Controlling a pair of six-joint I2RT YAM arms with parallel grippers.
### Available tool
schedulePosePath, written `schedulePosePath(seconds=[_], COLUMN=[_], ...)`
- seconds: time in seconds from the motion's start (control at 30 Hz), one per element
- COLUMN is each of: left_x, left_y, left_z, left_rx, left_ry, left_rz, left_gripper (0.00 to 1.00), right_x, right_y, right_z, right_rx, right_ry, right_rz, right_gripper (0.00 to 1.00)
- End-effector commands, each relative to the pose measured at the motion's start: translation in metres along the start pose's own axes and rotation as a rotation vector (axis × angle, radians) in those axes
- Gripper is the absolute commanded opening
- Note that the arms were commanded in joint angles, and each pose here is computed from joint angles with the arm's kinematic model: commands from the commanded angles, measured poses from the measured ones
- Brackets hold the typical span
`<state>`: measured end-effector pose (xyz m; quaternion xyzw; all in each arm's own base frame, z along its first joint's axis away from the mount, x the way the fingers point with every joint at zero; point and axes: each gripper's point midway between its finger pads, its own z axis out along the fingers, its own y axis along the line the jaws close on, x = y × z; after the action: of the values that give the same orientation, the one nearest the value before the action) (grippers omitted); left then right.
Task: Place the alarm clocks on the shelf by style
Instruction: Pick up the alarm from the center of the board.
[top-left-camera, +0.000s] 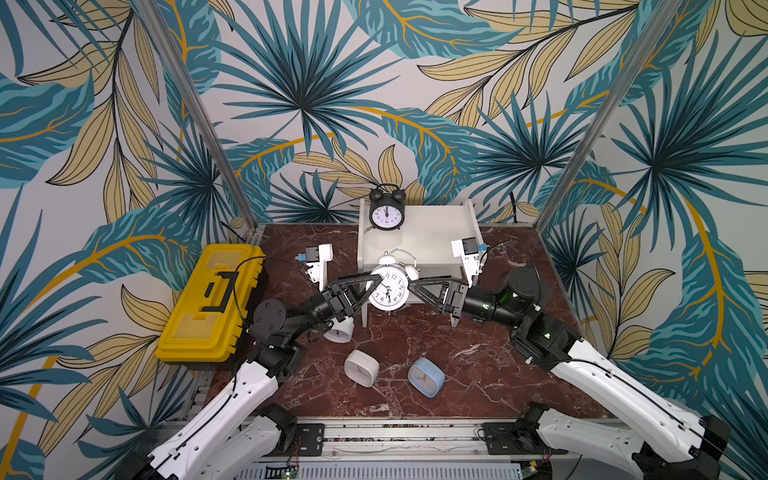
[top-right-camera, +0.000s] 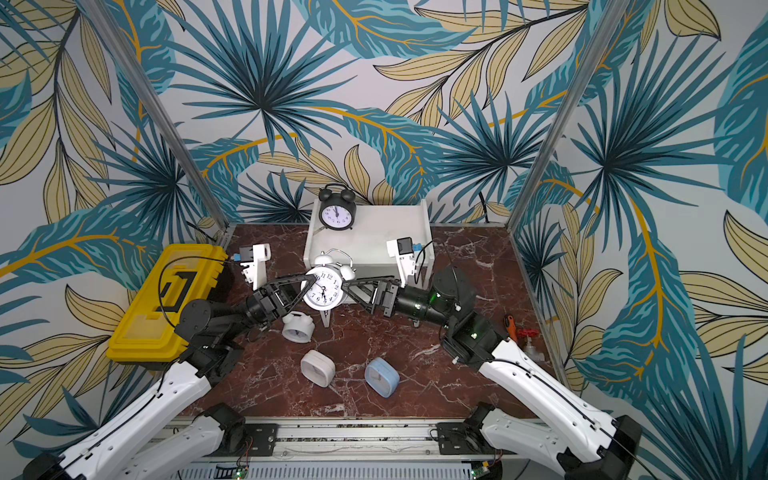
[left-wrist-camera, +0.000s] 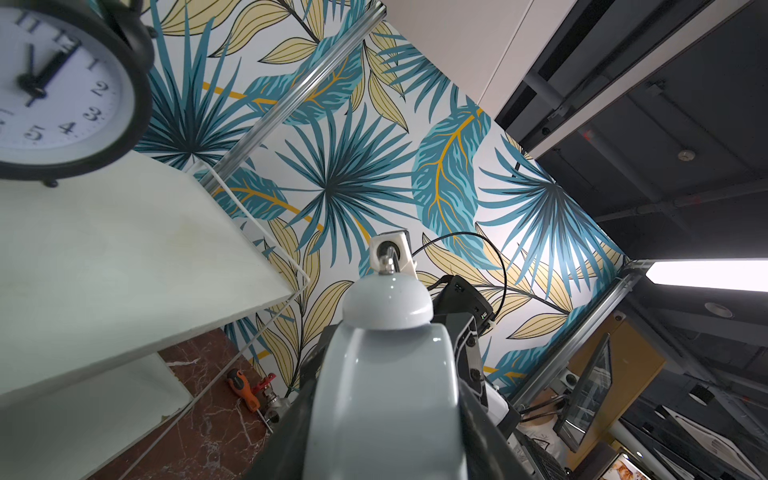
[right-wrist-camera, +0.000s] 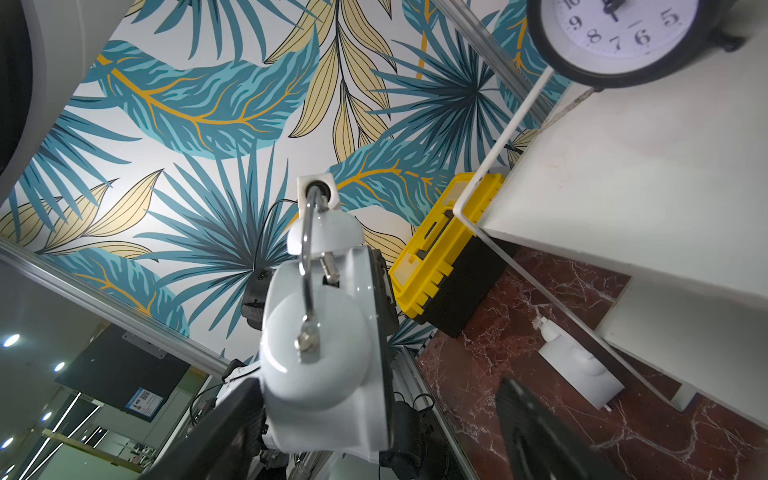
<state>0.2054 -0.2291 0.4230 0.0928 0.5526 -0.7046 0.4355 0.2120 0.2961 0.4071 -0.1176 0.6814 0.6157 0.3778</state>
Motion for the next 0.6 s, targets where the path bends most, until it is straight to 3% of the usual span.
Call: schedulePosePath(seconds=[0.0,0.23,0.4,0.57], left_x=[-0.004,-0.005,-0.007,-0.007], left_y=[-0.016,-0.015,-0.013,-0.008], left_z=[0.000,-0.002,-0.004,-0.004], left_rx=[0.069,0.082,0.072,0.050], left_ry=[-0.028,-0.050,-0.071,-0.078], left_rz=[0.023,0.009,0.015,0.018], left_gripper=[0.19,0.18,0.18,0.18], right_x=[0.000,-0.009,-0.004,0.001], right_y=[0.003,0.007,0.006,0.004], right_z=[0.010,0.018,0.024,0.023], right_rx=[-0.037,-0.072,-0.085,-0.080], right_ry=[-0.026,-0.063,-0.032,-0.010], right_rz=[-0.007,-0.004,0.001,-0.001], right_gripper=[0.89,0.87,0.65,0.50])
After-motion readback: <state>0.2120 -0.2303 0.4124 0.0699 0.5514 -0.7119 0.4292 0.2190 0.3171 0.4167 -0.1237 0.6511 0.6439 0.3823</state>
